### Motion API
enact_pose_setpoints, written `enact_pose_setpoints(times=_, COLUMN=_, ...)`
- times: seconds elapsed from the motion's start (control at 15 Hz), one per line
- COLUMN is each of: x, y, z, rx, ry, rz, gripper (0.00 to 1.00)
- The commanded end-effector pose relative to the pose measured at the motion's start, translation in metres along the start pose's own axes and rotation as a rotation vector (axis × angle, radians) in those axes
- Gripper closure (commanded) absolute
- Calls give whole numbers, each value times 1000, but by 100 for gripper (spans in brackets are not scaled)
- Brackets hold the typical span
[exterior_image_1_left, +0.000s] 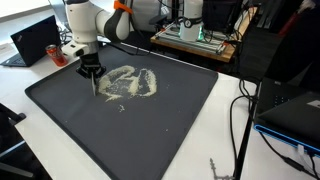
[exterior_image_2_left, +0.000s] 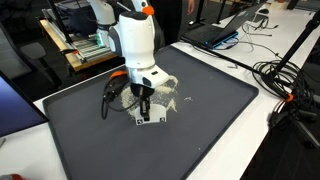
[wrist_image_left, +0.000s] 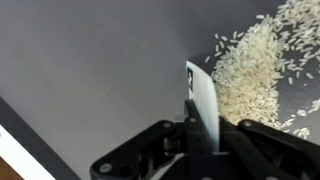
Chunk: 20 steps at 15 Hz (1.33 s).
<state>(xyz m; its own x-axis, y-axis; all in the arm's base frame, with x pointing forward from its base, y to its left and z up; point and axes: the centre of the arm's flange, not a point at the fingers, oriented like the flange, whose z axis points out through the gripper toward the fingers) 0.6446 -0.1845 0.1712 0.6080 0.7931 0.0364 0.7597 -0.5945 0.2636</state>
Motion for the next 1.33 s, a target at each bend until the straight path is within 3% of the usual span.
enact_pose_setpoints(times=0.0, x=-16, y=-38, z=-8, rx=24, ry=-17, rz=-22, gripper=99)
enact_pose_setpoints(times=0.73, x=-4, y=-107, z=-28, rx=62, ry=-119, rz=-109, gripper=99)
enact_pose_setpoints(times=1.27, x=-3, y=-153, z=-45, rx=119, ry=-130, rz=-140, gripper=99)
